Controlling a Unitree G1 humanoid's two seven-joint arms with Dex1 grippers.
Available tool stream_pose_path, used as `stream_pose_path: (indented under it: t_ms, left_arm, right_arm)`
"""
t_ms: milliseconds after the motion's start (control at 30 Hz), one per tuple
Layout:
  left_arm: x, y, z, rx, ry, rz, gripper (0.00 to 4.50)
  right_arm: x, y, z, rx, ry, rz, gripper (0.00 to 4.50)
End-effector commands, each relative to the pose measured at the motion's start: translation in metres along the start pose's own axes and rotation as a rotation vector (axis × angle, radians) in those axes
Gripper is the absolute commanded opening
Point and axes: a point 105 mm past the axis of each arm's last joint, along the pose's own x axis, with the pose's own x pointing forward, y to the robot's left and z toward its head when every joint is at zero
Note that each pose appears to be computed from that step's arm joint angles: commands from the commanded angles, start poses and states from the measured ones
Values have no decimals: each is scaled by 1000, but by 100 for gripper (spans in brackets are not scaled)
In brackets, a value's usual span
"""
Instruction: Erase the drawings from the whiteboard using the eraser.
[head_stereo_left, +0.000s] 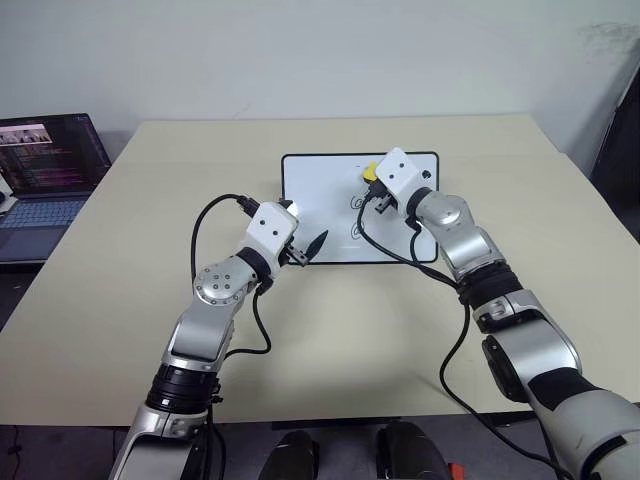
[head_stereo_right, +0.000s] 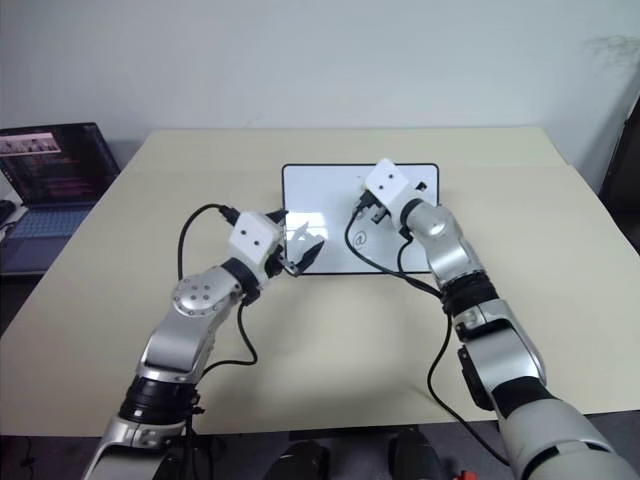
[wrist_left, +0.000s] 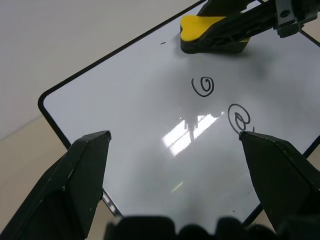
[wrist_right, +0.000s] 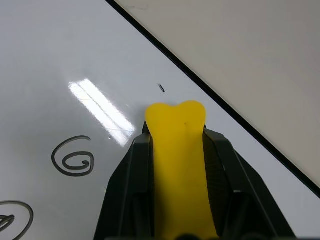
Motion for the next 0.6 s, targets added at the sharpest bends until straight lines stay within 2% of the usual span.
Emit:
stream_pose_path:
  t_ms: [33,233,600]
  left_arm:
    - [2,6,17,40,-59,10,450]
    - [-7,9,14,40,-49,37,450]
    - [-12,10,12,36,-37,65,450]
  right_arm:
    - [5,6,-9,27,51,17,100]
    - [18,28,14,16,-1,83,100]
    - [28,40,33,8,-44,120,100]
